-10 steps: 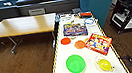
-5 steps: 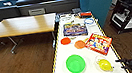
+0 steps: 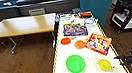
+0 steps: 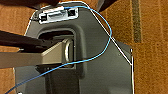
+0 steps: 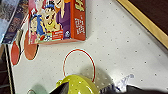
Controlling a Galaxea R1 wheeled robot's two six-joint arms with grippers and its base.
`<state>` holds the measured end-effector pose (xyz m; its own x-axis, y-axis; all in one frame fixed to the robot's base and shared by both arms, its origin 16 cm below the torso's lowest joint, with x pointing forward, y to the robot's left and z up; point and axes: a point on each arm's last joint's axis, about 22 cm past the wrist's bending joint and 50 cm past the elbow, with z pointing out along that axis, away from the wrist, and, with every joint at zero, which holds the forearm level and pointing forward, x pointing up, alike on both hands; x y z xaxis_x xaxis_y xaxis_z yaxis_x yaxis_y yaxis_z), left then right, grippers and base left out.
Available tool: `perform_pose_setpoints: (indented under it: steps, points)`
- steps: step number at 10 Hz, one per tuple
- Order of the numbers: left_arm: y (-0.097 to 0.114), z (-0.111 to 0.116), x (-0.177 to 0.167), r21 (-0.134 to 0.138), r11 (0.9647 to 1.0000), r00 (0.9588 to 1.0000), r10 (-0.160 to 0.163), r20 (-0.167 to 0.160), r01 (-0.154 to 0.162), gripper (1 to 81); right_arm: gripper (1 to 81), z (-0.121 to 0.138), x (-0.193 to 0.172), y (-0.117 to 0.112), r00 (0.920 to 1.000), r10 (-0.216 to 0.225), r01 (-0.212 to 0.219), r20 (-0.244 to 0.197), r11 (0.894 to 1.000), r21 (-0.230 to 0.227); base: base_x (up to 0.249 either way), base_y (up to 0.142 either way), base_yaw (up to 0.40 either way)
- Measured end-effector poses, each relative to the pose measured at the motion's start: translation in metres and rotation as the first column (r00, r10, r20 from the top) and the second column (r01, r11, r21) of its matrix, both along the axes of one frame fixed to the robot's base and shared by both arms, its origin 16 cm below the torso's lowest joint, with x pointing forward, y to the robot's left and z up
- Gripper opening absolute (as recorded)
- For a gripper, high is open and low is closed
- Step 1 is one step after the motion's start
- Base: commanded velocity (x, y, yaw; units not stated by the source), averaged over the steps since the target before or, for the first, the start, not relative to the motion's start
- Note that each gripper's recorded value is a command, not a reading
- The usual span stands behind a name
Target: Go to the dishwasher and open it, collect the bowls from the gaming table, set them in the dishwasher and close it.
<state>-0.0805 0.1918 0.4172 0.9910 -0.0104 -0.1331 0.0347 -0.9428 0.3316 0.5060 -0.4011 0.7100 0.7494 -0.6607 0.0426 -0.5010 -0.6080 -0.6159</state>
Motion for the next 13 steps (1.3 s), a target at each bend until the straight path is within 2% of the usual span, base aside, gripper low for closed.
perform_pose_setpoints:
  steps: [8, 10, 13]
  points:
    - [0.000, 0.000, 0.000, 0.000, 1.0000, 1.0000, 0.000, 0.000, 0.000, 81.1, 81.1, -0.042, -0.014, 0.043, 0.9988, 0.019, -0.017, -0.046, 0.999, 0.043, 0.000, 0.000, 0.000]
    - [0.000, 0.000, 0.000, 0.000, 1.0000, 1.0000, 0.000, 0.001, 0.000, 81.1, 81.1, -0.045, -0.014, 0.047, 0.9993, 0.012, -0.010, -0.035, 0.999, 0.051, 0.000, 0.000, 0.000]
    - [0.001, 0.000, 0.000, 0.001, 1.0000, 1.0000, 0.000, 0.000, 0.000, 81.1, 81.1, -0.046, -0.012, 0.064, 0.9992, 0.026, -0.024, -0.031, 0.997, 0.074, 0.000, 0.000, 0.000]
